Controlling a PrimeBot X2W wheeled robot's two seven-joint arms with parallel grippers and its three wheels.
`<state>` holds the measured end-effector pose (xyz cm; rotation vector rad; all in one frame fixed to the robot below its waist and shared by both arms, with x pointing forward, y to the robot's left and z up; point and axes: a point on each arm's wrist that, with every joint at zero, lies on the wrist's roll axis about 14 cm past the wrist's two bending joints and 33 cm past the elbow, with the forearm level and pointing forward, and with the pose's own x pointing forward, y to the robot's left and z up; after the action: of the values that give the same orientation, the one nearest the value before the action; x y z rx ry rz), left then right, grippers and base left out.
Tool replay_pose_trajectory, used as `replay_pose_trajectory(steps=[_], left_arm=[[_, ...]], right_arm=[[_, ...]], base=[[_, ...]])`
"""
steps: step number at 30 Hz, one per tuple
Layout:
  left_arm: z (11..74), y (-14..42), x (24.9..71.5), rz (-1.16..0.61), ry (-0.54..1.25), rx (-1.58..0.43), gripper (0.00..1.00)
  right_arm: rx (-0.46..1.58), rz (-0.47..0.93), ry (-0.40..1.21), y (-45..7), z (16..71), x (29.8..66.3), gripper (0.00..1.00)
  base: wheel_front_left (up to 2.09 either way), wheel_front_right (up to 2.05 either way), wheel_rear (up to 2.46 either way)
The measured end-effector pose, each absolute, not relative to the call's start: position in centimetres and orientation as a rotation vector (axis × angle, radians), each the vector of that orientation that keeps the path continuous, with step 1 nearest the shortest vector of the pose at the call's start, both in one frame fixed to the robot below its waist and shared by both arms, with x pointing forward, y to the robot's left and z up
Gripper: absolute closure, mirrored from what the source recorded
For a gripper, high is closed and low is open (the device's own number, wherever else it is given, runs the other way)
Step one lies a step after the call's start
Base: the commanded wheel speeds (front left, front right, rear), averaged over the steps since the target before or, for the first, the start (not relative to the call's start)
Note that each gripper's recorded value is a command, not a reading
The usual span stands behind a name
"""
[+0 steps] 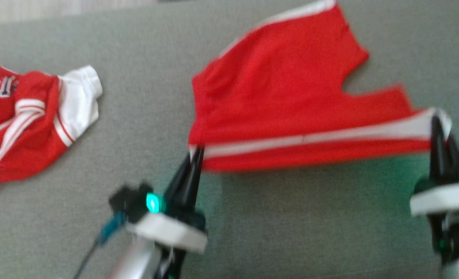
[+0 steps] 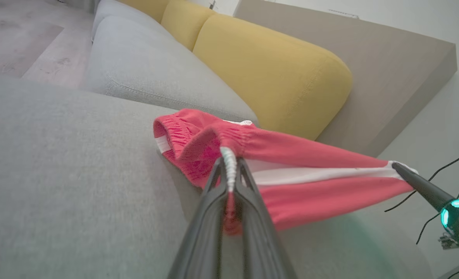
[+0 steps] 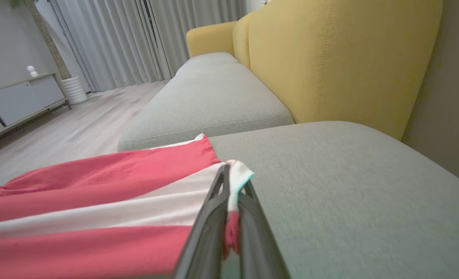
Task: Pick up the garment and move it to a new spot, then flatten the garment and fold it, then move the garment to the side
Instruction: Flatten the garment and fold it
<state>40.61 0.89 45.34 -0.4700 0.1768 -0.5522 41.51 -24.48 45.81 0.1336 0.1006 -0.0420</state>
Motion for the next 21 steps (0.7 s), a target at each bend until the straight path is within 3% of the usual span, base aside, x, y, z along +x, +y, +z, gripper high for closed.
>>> replay_pose_trajectory(steps=[6, 11, 17, 21], left_arm=[[45.1, 1.4, 34.8, -0.508, 0.21, -0.515, 1.0], [45.9, 2.2, 32.5, -0.485, 0.182, -0.509, 1.0], [46.4, 2.3, 32.9, -0.487, 0.158, -0.482, 1.0], [46.3, 1.7, 36.4, -0.497, 0.177, -0.443, 1.0]], right_arm=[[0.146, -0.059, 0.136, -24.2, 46.5, 36.1, 1.0], [0.16, -0.062, 0.136, -23.7, 47.8, 33.7, 1.0], [0.144, -0.055, 0.165, -23.5, 47.7, 34.3, 1.0], [0.129, -0.027, 0.204, -23.1, 46.5, 37.8, 1.0]], base=[[0.0, 0.0, 0.0], [0.0, 0.0, 0.0], [0.0, 0.0, 0.0], [0.0, 0.0, 0.0]])
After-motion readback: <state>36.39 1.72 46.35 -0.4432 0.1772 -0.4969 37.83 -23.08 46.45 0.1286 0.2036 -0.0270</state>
